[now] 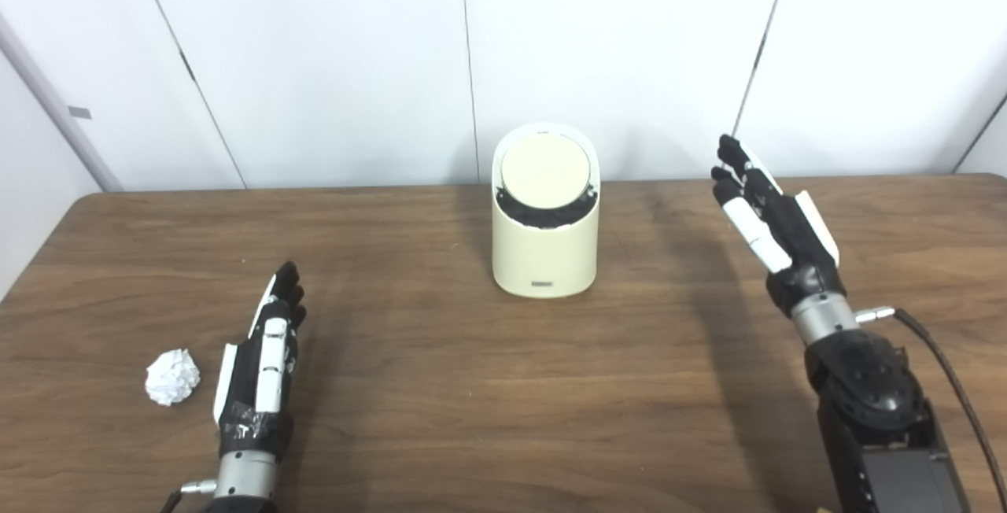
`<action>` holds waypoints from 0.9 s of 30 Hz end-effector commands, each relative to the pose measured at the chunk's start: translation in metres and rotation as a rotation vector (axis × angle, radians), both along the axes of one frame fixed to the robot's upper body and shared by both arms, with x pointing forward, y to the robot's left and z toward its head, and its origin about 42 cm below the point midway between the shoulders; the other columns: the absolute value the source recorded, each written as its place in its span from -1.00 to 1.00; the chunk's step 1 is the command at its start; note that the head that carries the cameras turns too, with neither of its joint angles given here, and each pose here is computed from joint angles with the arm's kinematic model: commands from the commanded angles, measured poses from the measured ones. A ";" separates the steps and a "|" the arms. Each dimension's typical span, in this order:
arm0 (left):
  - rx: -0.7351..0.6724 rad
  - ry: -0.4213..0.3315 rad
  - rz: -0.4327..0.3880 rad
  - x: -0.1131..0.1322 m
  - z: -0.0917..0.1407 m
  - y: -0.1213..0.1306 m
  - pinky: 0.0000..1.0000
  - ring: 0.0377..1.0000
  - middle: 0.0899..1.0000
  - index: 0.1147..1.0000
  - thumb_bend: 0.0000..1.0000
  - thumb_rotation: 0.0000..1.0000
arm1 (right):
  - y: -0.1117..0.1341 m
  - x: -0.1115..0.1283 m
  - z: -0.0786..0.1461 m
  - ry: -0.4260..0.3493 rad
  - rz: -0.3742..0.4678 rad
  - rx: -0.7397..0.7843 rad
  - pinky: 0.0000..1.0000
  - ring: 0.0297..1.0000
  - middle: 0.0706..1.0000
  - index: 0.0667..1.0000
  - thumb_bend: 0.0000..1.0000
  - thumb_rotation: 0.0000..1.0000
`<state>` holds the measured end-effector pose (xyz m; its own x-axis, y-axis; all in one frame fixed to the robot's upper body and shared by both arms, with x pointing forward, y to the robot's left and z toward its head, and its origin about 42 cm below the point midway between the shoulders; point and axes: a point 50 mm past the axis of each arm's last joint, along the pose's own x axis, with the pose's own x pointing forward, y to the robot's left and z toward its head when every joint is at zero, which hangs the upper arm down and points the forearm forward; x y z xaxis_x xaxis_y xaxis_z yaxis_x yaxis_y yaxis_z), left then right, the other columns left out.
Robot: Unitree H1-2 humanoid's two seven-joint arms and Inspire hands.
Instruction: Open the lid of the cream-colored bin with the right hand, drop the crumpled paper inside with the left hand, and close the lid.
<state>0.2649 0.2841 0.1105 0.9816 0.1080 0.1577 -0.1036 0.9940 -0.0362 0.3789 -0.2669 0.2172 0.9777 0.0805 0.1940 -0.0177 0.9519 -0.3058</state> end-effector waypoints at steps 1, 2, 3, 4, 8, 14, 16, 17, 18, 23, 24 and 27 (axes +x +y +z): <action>-0.019 0.062 0.005 -0.009 -0.024 -0.005 1.00 0.99 0.98 0.95 -0.19 0.81 | 0.004 0.009 0.036 -0.095 0.022 -0.054 0.89 0.89 0.92 0.87 0.26 0.65; -0.023 0.062 0.003 -0.009 -0.025 -0.005 1.00 0.99 0.98 0.96 -0.18 0.81 | 0.005 0.010 0.039 -0.095 0.025 -0.069 0.87 0.89 0.92 0.86 0.24 0.66; -0.026 0.061 0.002 -0.009 -0.025 -0.005 1.00 0.99 0.98 0.97 -0.19 0.81 | 0.005 0.011 0.042 -0.095 0.027 -0.087 0.85 0.89 0.91 0.86 0.23 0.67; -0.025 0.061 0.001 -0.010 -0.025 -0.005 1.00 0.99 0.98 0.96 -0.19 0.79 | 0.006 0.013 0.044 -0.097 0.032 -0.103 0.84 0.89 0.91 0.86 0.22 0.68; -0.018 0.065 0.001 -0.010 -0.025 -0.005 1.00 1.00 0.98 0.96 -0.19 0.80 | 0.009 0.019 0.054 -0.108 0.035 -0.162 0.73 0.82 0.86 0.84 0.18 0.67; -0.014 0.067 0.003 -0.010 -0.026 -0.004 1.00 1.00 0.98 0.96 -0.23 0.79 | 0.017 0.028 0.070 -0.099 0.014 -0.278 0.74 0.83 0.86 0.82 0.26 0.75; -0.018 0.067 0.003 -0.010 -0.026 -0.005 1.00 1.00 0.98 0.96 -0.25 0.78 | 0.019 0.030 0.073 -0.096 0.018 -0.282 0.73 0.83 0.85 0.83 0.27 0.71; -0.016 0.070 0.002 -0.010 -0.026 -0.005 1.00 1.00 0.98 0.96 -0.25 0.78 | 0.020 0.031 0.075 -0.096 0.019 -0.289 0.73 0.82 0.85 0.83 0.27 0.69; -0.014 0.072 0.002 -0.011 -0.026 -0.005 1.00 1.00 0.99 0.97 -0.24 0.80 | 0.021 0.033 0.077 -0.095 0.020 -0.293 0.72 0.82 0.85 0.83 0.28 0.68; -0.018 0.071 -0.003 -0.011 -0.026 -0.006 1.00 1.00 0.99 0.98 -0.30 0.82 | 0.025 0.036 0.084 -0.084 0.027 -0.295 0.72 0.82 0.86 0.83 0.28 0.60; -0.020 0.074 -0.002 -0.012 -0.025 -0.006 1.00 1.00 0.99 0.97 -0.30 0.82 | 0.026 0.037 0.086 -0.079 0.026 -0.298 0.72 0.82 0.86 0.84 0.28 0.59; -0.017 0.078 -0.002 -0.012 -0.026 -0.007 1.00 1.00 1.00 0.98 -0.29 0.78 | 0.027 0.039 0.090 -0.082 0.027 -0.319 0.73 0.83 0.88 0.85 0.28 0.57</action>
